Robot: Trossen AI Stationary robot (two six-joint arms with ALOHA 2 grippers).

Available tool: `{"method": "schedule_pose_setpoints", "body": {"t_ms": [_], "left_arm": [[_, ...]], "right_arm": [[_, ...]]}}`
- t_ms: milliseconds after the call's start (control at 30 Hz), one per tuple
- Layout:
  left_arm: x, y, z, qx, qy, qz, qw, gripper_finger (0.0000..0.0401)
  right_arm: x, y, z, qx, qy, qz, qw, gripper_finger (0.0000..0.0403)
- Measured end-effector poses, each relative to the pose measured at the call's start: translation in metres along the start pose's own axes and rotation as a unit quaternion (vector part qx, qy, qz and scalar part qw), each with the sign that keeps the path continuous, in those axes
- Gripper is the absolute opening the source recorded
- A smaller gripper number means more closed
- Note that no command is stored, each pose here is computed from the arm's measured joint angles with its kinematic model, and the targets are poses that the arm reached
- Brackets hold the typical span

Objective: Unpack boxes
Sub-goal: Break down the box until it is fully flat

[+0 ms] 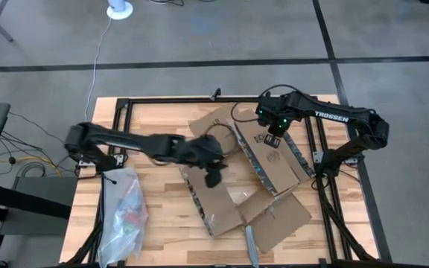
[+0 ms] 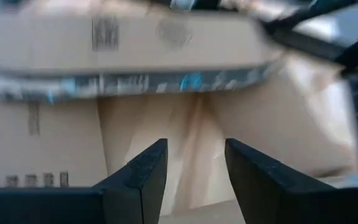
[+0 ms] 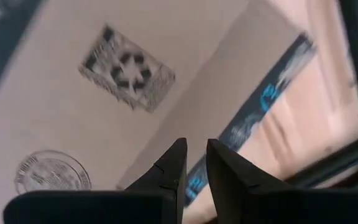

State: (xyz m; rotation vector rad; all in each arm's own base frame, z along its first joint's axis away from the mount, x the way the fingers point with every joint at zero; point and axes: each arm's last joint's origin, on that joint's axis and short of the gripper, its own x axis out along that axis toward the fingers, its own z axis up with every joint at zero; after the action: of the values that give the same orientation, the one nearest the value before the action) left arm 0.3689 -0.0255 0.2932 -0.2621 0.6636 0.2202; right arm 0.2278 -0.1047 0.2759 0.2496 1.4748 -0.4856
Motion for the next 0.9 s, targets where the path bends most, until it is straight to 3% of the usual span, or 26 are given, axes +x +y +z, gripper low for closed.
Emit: {"method": "schedule_pose_setpoints", "body": {"t_ms": [167,300,600,800,900], "left_arm": [[0.045,0.008,-0.025,-0.016,0.089,0.024,0.996,0.0148],[0.042,0.011,-0.036,-0.005,0.144,0.042,0.989,0.0148],[0.026,0.05,-0.047,0.023,0.262,0.116,0.958,0.0148],[0.023,0.07,-0.038,-0.012,0.259,0.132,0.957,0.0148],[0.021,0.061,-0.024,-0.048,0.236,0.076,0.968,0.0148]], "right_arm": [[0.022,0.004,-0.016,-0.011,0.067,-0.003,0.998,0.0048],[0.036,0.013,-0.026,-0.029,0.099,0.005,0.995,0.0048],[0.035,0.063,-0.026,-0.072,0.061,0.119,0.988,0.0048],[0.028,0.105,-0.031,-0.12,0.022,0.182,0.976,0.0048],[0.026,0.118,-0.037,-0.148,0.015,0.176,0.973,0.0048]]}}
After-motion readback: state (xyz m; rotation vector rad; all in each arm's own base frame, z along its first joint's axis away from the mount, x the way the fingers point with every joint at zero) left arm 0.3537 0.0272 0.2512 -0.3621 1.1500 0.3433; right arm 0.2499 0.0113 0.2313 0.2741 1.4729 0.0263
